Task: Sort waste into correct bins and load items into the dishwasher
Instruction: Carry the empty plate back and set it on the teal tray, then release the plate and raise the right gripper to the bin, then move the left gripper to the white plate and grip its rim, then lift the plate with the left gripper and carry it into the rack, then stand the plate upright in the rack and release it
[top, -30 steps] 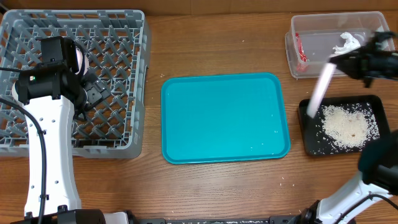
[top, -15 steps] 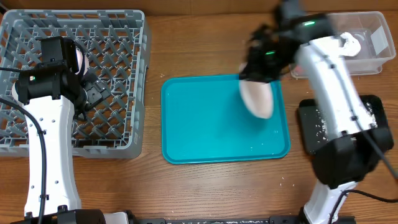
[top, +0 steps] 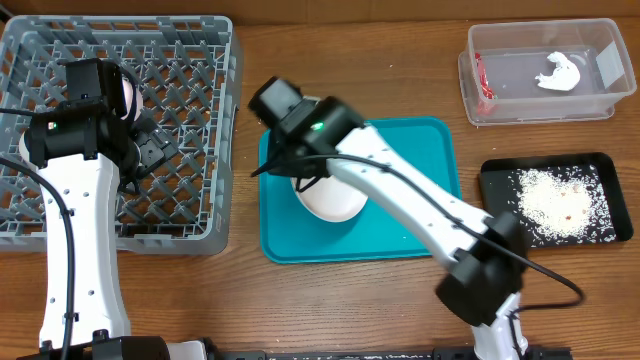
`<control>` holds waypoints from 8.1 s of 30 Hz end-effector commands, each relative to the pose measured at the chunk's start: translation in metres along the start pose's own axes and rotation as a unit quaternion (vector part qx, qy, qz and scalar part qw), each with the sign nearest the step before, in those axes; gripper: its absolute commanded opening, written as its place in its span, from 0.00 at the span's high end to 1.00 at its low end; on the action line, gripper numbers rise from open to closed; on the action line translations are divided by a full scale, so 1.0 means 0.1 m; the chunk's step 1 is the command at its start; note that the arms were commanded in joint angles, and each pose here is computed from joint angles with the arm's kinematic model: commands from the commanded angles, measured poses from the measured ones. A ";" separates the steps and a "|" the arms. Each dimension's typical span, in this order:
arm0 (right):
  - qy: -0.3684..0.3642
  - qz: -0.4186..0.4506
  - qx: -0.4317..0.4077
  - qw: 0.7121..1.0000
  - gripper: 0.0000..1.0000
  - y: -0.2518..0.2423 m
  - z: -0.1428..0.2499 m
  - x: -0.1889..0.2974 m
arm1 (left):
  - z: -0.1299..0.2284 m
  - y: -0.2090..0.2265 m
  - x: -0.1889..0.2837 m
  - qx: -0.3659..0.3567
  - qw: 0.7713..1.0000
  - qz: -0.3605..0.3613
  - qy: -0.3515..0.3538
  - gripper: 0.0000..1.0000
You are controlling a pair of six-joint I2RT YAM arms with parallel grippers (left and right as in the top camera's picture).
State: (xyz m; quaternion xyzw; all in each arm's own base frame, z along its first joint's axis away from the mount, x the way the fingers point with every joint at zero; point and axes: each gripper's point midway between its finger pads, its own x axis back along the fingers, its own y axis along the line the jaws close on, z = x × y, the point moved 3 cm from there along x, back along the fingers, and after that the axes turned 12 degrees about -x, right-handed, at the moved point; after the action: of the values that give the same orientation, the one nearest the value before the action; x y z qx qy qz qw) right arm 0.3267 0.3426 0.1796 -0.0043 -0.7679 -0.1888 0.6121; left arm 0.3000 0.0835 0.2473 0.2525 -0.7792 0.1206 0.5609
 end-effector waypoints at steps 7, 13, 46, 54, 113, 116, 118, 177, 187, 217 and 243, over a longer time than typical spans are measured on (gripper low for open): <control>-0.019 0.043 -0.008 0.999 0.96 0.02 0.14 -0.38 | 0.01 0.00 -0.03 -0.008 1.000 -0.003 0.004 0.00; 0.041 0.004 0.064 0.997 0.05 0.13 0.27 -0.33 | 0.01 0.00 -0.03 -0.008 1.000 -0.003 0.004 0.00; -0.125 0.054 -0.255 0.957 0.00 -2.62 -2.46 1.38 | 0.11 -0.35 0.02 0.019 0.992 0.120 0.045 0.00; -0.132 0.058 -0.276 0.950 0.00 -2.82 -2.52 1.44 | 0.56 -1.26 0.39 -0.171 0.904 0.379 0.097 0.00; -0.132 0.058 -0.276 0.950 0.00 -2.82 -2.52 1.44 | 2.54 -3.30 -0.93 -0.501 0.835 0.223 0.031 0.96; -0.132 0.058 -0.276 0.950 0.00 -2.82 -2.52 1.44 | 2.37 -3.39 -0.52 -0.491 0.833 0.254 0.018 0.96; -0.132 0.058 -0.276 0.950 0.00 -2.82 -2.52 1.44 | 2.20 -3.42 -0.21 -0.481 0.833 0.272 0.000 0.96; -0.132 0.058 -0.276 0.950 0.00 -2.82 -2.52 1.44 | -0.73 -1.20 0.31 -0.190 0.738 0.641 -0.086 0.00; -0.132 0.058 -0.276 0.950 0.00 -2.82 -2.52 1.44 | 0.26 -0.75 1.15 -0.278 0.790 0.542 -0.068 0.03; -0.132 0.058 -0.276 0.950 0.00 -2.82 -2.52 1.44 | 2.43 0.13 0.72 -0.020 0.946 0.318 -0.066 0.00; -0.132 0.058 -0.276 0.950 0.00 -2.82 -2.52 1.44 | 1.78 -0.45 0.32 -0.220 0.826 0.370 -0.364 0.00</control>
State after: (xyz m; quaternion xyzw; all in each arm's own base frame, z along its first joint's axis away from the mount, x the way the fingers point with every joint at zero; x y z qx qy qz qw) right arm 0.4613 -0.0271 0.2625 -0.2549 -0.7442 -0.3516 0.5075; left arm 0.1600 -0.0413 0.2342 -0.1429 -0.9627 0.0689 0.2190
